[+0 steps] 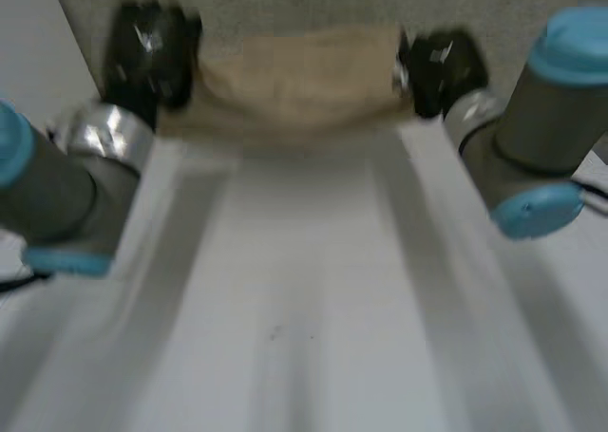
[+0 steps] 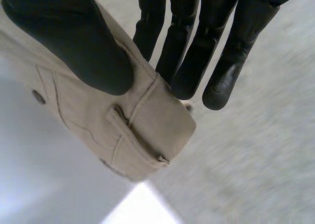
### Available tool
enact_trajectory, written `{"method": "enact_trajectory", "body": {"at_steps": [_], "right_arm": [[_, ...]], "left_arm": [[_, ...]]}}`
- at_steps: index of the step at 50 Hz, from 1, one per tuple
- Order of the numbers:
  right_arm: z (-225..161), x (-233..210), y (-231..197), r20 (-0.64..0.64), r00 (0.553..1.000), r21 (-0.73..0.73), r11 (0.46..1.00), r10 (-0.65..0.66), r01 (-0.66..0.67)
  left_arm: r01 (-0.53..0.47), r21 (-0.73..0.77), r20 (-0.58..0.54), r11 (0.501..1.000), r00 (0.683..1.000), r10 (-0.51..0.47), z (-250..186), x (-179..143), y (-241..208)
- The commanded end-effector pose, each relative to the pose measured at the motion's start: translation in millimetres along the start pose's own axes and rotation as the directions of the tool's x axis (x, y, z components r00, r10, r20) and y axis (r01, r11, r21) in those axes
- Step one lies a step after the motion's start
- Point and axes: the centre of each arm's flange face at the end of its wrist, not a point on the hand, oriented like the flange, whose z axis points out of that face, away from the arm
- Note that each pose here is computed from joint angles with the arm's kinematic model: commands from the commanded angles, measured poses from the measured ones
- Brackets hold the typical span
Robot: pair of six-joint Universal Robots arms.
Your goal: Fold the shorts.
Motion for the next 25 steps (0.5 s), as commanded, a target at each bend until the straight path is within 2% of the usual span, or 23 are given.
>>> {"method": "enact_trajectory", "body": {"at_steps": [1, 7, 11, 15, 19, 20, 23, 24, 25], "right_arm": [[-14, -52, 95, 0.186, 0.979, -0.226, 0.966, -0.086, 0.127], [-44, -60, 117, 0.266, 0.959, -0.328, 0.927, -0.095, 0.182], [-71, -53, 97, 0.285, 0.953, -0.335, 0.921, -0.104, 0.200], [-109, -44, 77, 0.351, 0.928, -0.379, 0.887, -0.128, 0.265], [-160, -49, 76, 0.514, 0.850, -0.462, 0.797, -0.116, 0.388], [-180, -52, 78, 0.582, 0.807, -0.486, 0.753, -0.101, 0.445], [-211, -51, 75, 0.672, 0.735, -0.491, 0.689, -0.090, 0.533], [-226, -49, 74, 0.712, 0.697, -0.485, 0.661, -0.080, 0.572], [-232, -49, 72, 0.731, 0.677, -0.475, 0.653, -0.080, 0.590]], "left_arm": [[0.008, -0.288, -0.122, 0.957, 0.992, -0.045, -53, 41, 71], [-0.041, -0.518, -0.231, 0.855, 0.968, -0.094, -105, 59, 84], [-0.058, -0.576, -0.273, 0.816, 0.954, -0.124, -131, 58, 61], [-0.075, -0.605, -0.301, 0.793, 0.943, -0.141, -155, 55, 40], [-0.102, -0.647, -0.328, 0.756, 0.932, -0.155, -180, 48, 23], [-0.117, -0.658, -0.342, 0.744, 0.927, -0.156, -187, 47, 20], [-0.225, -0.703, -0.437, 0.675, 0.885, -0.160, -214, 44, 7], [-0.287, -0.719, -0.494, 0.633, 0.852, -0.174, -229, 45, 2], [-0.314, -0.719, -0.521, 0.620, 0.834, -0.181, -234, 45, -2]]}}
